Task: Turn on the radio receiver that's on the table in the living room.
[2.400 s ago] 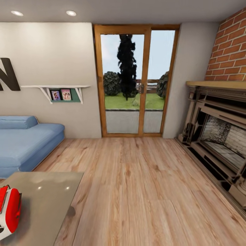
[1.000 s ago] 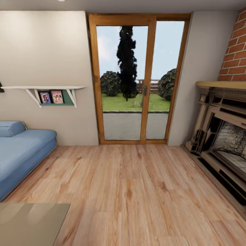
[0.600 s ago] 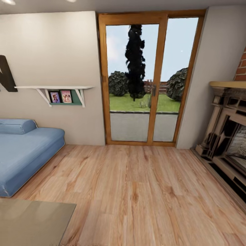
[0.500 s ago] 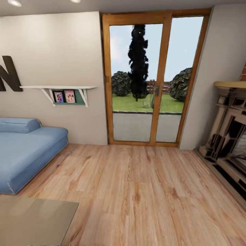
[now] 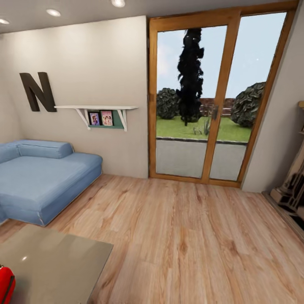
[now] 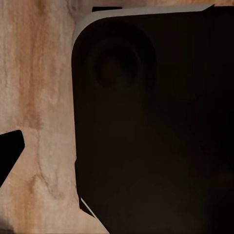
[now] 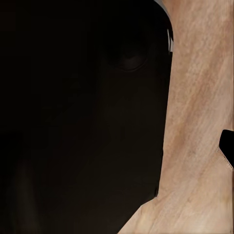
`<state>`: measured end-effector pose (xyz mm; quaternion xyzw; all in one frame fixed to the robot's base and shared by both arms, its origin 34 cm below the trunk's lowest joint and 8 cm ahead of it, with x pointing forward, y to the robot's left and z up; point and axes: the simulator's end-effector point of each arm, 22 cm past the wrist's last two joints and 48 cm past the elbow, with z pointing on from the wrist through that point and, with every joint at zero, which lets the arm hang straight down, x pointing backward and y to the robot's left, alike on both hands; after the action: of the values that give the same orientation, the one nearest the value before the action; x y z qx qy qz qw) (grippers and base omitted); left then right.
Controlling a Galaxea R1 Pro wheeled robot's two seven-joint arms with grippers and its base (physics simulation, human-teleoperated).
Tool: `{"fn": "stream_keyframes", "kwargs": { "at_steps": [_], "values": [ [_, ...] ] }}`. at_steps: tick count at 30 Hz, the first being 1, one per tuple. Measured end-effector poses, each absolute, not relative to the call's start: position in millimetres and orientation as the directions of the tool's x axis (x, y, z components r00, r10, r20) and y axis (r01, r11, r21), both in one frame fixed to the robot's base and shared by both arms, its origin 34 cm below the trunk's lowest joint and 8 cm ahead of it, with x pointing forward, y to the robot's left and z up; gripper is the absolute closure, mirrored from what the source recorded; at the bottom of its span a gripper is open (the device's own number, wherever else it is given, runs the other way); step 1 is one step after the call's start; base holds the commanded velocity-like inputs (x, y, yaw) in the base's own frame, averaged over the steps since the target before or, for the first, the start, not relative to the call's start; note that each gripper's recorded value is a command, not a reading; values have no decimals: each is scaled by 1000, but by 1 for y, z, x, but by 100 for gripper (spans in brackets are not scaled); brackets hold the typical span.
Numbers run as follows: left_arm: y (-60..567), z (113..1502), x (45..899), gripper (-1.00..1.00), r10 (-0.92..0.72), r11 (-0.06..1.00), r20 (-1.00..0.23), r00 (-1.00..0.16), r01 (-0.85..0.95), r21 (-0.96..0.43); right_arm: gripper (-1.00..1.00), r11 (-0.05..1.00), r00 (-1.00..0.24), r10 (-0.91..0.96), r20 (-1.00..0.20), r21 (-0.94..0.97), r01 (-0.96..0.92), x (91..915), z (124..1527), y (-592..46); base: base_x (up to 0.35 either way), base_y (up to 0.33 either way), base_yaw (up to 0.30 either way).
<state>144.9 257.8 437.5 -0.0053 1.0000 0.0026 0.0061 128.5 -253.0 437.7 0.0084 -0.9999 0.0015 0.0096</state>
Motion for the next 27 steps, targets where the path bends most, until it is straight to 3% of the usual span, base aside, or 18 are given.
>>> {"fn": "stream_keyframes", "kwargs": {
  "at_steps": [27],
  "values": [
    [257, 438, 145, -100, -7, 1000, -12, -1000, -7, 4, -100, 1000, -999, -13, -41, -15, -12, 142, 438, -262, 0, 0, 225]
  ]
}}
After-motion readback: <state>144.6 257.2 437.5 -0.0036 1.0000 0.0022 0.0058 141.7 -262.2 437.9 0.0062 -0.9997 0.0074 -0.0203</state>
